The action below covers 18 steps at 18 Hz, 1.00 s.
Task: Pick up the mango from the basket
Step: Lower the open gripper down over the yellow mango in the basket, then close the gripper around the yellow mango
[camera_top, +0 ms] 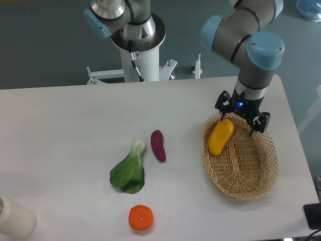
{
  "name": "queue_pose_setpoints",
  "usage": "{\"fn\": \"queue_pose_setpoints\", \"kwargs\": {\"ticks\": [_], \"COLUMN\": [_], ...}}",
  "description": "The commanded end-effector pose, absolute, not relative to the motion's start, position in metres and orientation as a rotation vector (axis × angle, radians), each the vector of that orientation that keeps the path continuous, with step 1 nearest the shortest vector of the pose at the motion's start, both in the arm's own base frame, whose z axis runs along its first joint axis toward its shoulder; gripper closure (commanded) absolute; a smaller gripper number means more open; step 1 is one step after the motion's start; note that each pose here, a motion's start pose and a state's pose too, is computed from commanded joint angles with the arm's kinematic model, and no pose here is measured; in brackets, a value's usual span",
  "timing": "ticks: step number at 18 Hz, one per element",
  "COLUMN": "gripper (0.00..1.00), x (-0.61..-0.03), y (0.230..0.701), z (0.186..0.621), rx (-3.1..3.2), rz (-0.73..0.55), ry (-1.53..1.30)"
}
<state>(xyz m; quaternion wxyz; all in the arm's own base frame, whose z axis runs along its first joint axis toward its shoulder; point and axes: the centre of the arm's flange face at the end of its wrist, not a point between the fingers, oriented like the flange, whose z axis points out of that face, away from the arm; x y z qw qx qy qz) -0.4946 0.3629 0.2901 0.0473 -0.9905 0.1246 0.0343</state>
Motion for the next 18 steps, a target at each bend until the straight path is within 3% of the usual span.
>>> {"fn": "queue_pose_setpoints", "kwargs": {"ticks": [12,18], "gripper": [0.0,0.0], "x": [-0.481,-0.481], "y": [0.348,0.349], "z": [0.245,0.229], "rx": [-3.091,-3.105], "rz": [-0.007,0.018], "ry": [0.454,0.444]}}
